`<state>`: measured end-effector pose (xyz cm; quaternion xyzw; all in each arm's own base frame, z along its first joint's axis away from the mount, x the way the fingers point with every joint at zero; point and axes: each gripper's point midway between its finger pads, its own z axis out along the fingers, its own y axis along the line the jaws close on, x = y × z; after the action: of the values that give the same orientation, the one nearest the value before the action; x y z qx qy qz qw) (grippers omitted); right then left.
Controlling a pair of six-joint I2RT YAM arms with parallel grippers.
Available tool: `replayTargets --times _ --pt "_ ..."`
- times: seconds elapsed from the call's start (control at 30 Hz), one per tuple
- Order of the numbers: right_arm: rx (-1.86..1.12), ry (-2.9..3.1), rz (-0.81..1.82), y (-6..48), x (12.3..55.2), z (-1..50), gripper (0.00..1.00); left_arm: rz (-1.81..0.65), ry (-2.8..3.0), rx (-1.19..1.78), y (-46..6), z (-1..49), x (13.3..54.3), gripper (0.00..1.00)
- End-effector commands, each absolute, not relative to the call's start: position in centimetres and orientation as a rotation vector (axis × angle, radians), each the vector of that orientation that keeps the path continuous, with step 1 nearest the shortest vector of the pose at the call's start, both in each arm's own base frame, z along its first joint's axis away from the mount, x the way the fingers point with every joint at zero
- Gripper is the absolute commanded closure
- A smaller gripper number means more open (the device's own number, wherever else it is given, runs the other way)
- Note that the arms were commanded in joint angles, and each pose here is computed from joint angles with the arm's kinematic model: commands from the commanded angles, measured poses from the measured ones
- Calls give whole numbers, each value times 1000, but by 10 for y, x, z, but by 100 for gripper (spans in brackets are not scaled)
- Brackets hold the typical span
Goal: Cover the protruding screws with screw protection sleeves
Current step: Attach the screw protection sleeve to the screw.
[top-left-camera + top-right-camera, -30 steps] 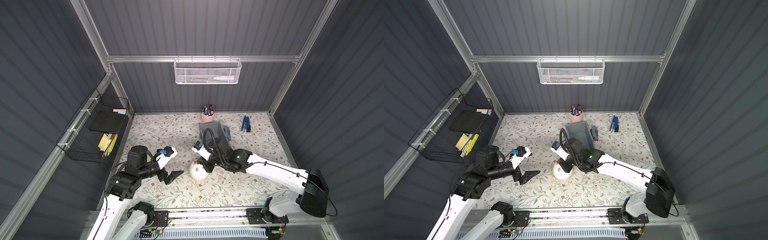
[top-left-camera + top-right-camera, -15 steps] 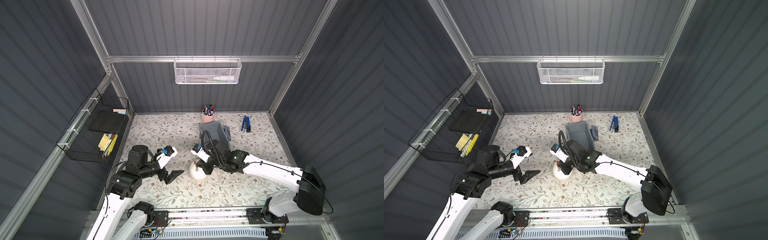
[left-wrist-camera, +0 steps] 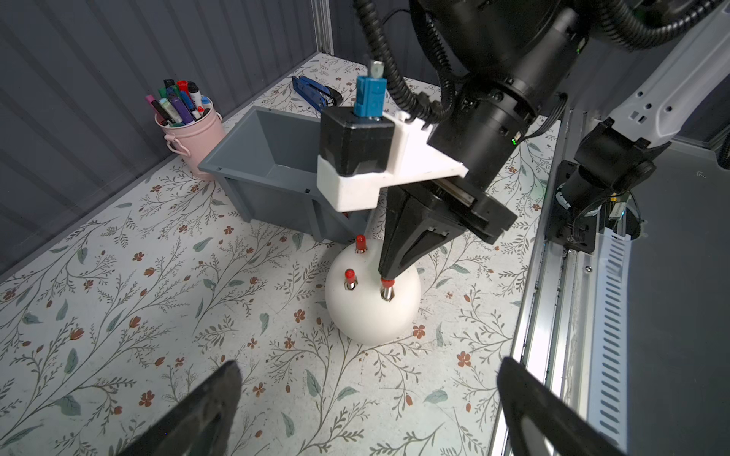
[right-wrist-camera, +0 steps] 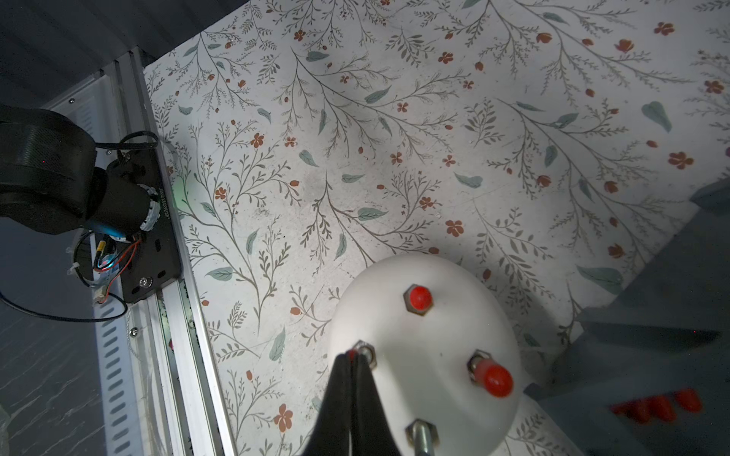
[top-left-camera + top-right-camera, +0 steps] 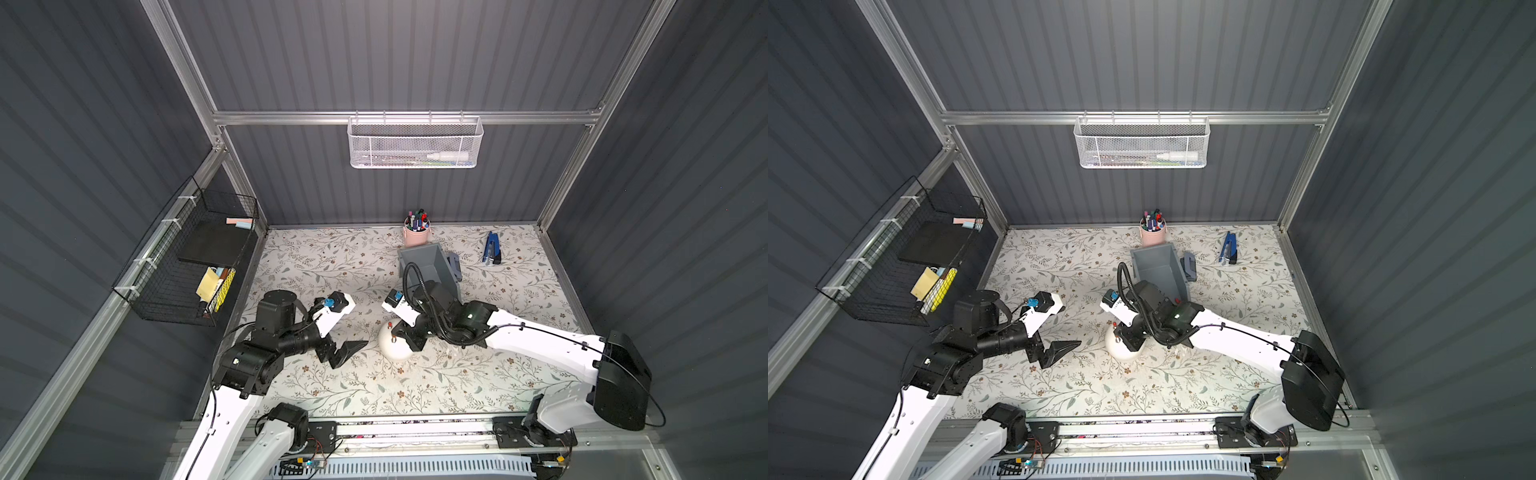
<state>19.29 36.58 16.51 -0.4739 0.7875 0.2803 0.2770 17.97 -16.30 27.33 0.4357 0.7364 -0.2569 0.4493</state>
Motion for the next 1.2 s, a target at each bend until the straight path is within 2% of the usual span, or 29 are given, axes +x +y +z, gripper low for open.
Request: replayTargets --times 0.0,0.93,1.07,1.17 --pt "-1262 2153 727 358 192 156 100 -641 1829 1066 -163 274 182 0" --pt "-1266 2177 753 354 184 143 100 -656 1832 1058 -165 273 184 1" --pt "-1267 2172 753 354 184 144 95 -656 1834 1058 -165 273 184 0" --pt "-1263 2164 757 354 185 147 79 -656 1834 1058 -165 273 184 0"
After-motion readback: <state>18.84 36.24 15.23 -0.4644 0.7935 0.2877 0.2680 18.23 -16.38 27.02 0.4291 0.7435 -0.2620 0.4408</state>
